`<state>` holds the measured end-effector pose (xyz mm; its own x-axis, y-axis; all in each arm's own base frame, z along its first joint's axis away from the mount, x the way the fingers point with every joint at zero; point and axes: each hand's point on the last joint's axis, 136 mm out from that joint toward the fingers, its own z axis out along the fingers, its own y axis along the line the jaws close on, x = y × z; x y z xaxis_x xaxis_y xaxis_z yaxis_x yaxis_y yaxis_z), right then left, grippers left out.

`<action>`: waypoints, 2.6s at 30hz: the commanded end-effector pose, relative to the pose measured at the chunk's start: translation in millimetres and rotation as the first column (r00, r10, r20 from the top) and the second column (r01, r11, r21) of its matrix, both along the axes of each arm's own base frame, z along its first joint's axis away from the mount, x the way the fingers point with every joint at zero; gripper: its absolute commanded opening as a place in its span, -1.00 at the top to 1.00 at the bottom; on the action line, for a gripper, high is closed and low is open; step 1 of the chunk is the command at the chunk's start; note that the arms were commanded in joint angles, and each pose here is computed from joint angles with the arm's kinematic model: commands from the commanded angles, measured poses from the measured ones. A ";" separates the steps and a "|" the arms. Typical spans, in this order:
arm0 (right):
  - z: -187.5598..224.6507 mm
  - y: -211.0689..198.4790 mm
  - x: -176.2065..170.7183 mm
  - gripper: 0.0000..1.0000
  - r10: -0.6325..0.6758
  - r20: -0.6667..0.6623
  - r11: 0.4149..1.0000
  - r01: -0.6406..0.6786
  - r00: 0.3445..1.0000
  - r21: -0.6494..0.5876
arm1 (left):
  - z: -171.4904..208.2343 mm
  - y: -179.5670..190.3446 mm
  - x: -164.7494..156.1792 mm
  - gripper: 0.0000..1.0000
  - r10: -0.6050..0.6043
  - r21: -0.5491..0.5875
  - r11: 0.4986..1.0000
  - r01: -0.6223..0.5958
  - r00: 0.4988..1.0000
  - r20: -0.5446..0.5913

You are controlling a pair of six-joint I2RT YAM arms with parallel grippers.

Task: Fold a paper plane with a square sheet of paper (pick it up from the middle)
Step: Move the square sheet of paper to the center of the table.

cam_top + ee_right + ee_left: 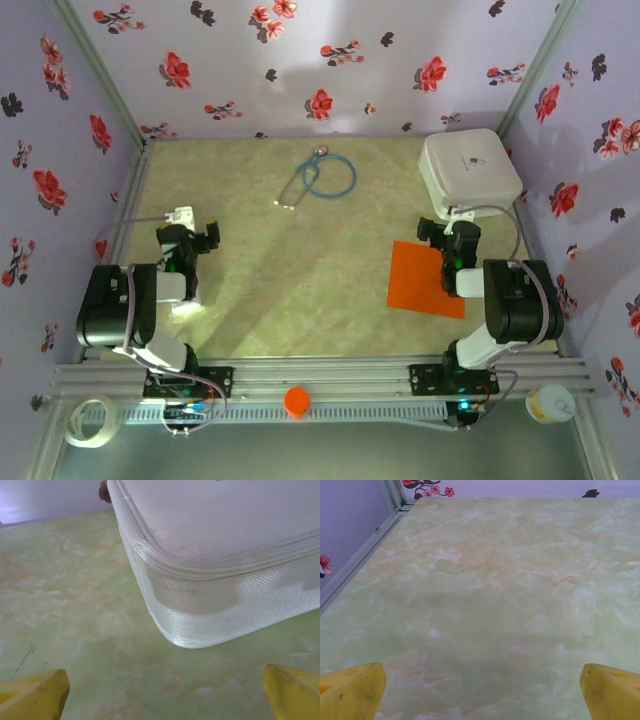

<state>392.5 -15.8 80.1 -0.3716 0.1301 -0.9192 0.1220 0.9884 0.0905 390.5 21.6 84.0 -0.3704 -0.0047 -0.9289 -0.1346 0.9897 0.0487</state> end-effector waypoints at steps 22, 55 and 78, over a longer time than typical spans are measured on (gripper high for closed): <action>5.8 -1.4 5.1 -0.99 0.003 0.016 1.000 -0.003 1.000 -0.001 | 11.0 0.2 7.0 -0.99 -0.017 0.011 1.000 0.016 0.999 0.029; 80.0 -21.9 -26.6 -0.99 -0.233 -0.089 0.953 0.246 0.968 0.179 | 94.5 -0.9 -7.0 -1.00 0.049 -0.166 0.985 -0.052 0.999 -0.022; -21.0 37.6 -125.5 -0.91 -0.048 -0.665 0.766 0.455 0.745 0.455 | 83.4 -183.2 -66.1 -0.99 -0.469 -0.647 0.715 0.265 0.868 -0.163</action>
<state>276.5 19.7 72.6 -0.6589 0.6906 -0.2982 0.5440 0.7113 0.4452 329.5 -146.7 172.8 -0.6744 -0.3552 -0.6473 0.1497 0.7927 -0.5909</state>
